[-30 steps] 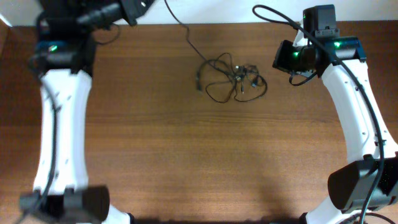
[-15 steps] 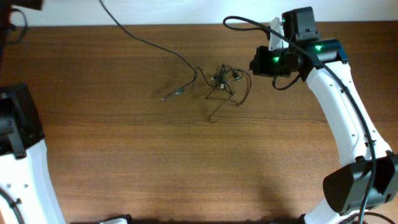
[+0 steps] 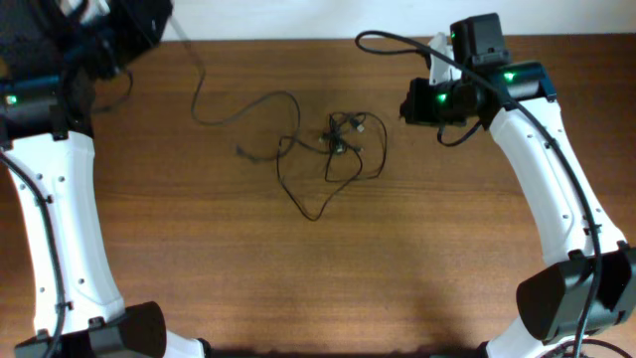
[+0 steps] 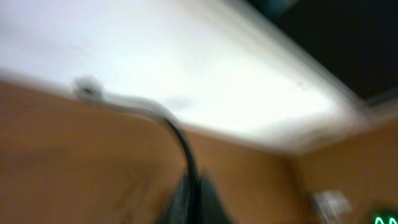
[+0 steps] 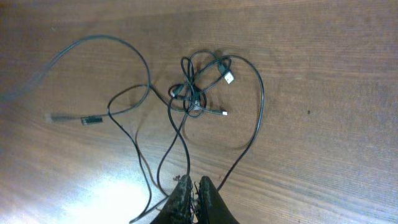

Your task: Untangle cables

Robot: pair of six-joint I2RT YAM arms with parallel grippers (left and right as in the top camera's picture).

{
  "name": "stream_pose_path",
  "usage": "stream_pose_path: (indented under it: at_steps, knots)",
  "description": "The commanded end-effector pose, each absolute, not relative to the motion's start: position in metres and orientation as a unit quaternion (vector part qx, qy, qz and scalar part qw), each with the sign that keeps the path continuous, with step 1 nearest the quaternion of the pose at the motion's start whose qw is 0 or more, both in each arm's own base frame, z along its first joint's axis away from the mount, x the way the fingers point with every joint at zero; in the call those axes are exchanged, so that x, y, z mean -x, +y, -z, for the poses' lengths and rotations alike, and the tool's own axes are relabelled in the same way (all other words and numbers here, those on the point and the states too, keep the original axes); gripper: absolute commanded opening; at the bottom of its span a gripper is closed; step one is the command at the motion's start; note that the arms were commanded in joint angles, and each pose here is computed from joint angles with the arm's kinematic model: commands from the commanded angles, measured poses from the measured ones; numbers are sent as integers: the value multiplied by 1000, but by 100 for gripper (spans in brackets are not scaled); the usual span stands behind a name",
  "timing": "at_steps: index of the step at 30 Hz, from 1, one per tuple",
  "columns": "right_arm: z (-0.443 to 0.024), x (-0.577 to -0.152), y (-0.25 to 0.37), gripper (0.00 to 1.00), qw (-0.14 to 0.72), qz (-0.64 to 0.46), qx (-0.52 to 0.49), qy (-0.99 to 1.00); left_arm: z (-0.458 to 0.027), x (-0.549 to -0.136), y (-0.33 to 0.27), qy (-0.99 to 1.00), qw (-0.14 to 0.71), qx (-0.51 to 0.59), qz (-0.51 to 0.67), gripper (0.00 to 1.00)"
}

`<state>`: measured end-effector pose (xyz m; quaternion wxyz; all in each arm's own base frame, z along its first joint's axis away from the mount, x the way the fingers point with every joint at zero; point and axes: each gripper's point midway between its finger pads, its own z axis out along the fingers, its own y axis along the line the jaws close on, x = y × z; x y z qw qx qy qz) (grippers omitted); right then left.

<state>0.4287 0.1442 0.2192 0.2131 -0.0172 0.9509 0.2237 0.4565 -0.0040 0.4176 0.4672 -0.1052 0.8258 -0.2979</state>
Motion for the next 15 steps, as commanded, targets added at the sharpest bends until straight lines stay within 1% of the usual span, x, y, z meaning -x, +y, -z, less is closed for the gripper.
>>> stream_pose_path:
  at_steps: [1, 3, 4, 5, 6, 8, 9, 10, 11, 12, 13, 15]
  knots:
    - [-219, -429, 142, 7, 215, -219, 22, 951, -374, -418, 122, 872, 432, 217, -72, 0]
    - [-219, -429, 143, 7, 215, -220, 22, 951, -332, -409, 161, 885, 362, 277, -95, 0]
    - [-219, -429, 143, 7, 215, -219, 22, 951, -302, -404, 183, 892, 316, 308, -101, 0]
    - [-219, -429, 143, 8, 215, -219, 22, 951, -284, -401, 197, 892, 290, 330, -108, 0]
    - [-219, -429, 142, 8, 215, -219, 22, 951, -252, -398, 220, 892, 246, 359, -119, 0]
    - [-218, -429, 142, 8, 215, -219, 22, 951, -199, -394, 241, 901, 175, 378, -120, 0]
    - [-219, -429, 142, 8, 215, -219, 22, 951, -173, -393, 246, 906, 141, 382, -118, 13]
    - [-218, -429, 141, 8, 215, -216, 21, 952, -152, -394, 246, 910, 117, 380, -116, 49]
    - [-217, -429, 140, 8, 215, -211, 20, 953, -144, -396, 247, 912, 110, 380, -114, 67]
    - [-216, -428, 139, 8, 214, -208, 18, 954, -145, -401, 247, 913, 118, 373, -114, 78]
    - [-217, -428, 139, 8, 214, -208, 18, 954, -148, -407, 249, 915, 131, 363, -114, 99]
    - [-216, -428, 139, 8, 214, -208, 18, 954, -148, -428, 232, 938, 159, 302, -53, 99]
